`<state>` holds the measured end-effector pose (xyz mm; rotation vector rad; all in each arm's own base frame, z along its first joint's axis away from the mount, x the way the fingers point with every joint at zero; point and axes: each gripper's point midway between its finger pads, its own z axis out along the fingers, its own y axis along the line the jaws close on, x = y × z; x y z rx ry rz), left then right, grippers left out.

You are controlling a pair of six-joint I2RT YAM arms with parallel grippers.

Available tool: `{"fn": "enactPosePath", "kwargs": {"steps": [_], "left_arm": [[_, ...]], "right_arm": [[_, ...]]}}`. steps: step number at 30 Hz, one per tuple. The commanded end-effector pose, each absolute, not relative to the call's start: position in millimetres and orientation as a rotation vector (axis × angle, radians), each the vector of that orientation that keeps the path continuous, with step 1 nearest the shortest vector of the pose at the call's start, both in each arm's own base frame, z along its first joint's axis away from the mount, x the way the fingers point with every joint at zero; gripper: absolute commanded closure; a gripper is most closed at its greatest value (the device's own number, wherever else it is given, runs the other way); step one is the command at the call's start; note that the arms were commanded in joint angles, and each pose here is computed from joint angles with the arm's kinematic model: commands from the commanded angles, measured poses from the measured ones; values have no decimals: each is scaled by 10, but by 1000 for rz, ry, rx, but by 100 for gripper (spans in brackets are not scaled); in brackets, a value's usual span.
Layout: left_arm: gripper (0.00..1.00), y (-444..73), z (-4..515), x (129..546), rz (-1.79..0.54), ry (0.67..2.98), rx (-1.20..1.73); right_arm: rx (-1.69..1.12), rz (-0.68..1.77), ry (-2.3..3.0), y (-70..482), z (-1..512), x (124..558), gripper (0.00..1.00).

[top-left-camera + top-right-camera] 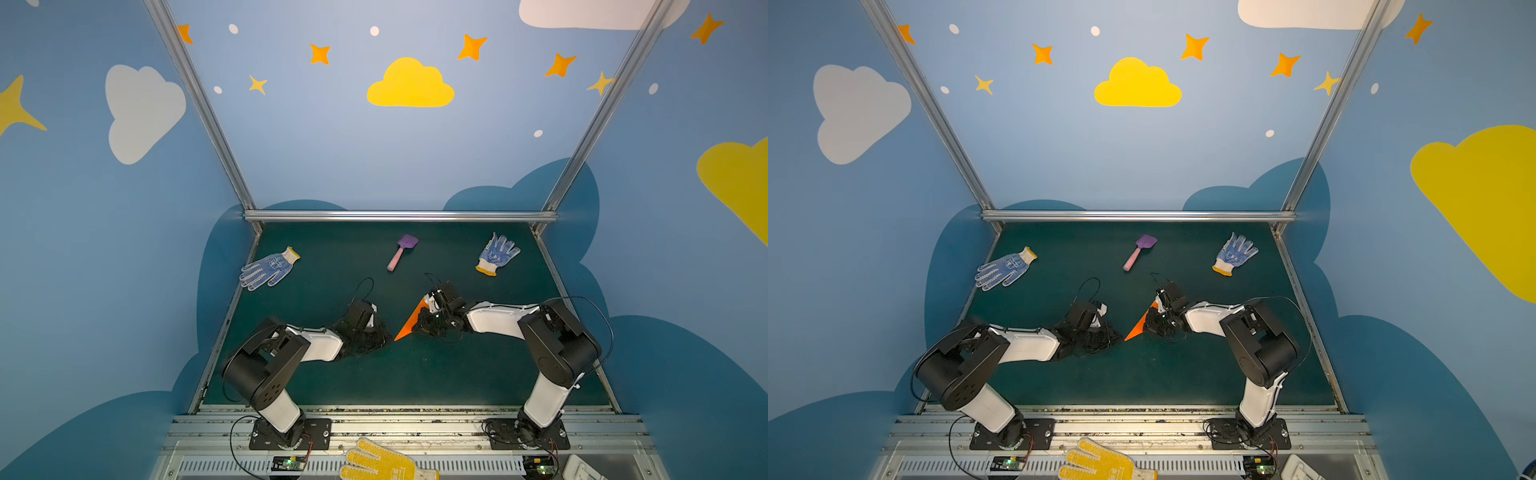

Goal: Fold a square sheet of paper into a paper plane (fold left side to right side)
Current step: 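Hold the folded paper upright with both grippers, pressing the flap flat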

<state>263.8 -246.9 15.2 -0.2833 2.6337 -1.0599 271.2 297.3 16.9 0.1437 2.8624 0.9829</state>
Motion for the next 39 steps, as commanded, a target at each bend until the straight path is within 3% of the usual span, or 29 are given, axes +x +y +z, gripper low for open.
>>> {"fn": "enactPosePath", "kwargs": {"steps": [1,14,21,30,39], "left_arm": [[97,-2131,-169,2368,-874,2770,-343],[97,-2730,524,2751,-1066,2627,-158],[97,-3006,360,2855,-1089,2660,-113],[97,-2842,-65,2696,-988,2753,-162],[97,-2758,-214,2623,-963,2773,-203]], "right_arm": [[199,800,3001,2742,-265,2464,100],[203,793,3003,2735,-287,2465,100],[203,809,3001,2757,-276,2469,100],[141,938,2923,2790,-152,2611,100],[271,917,2830,2219,-25,2938,100]]}}
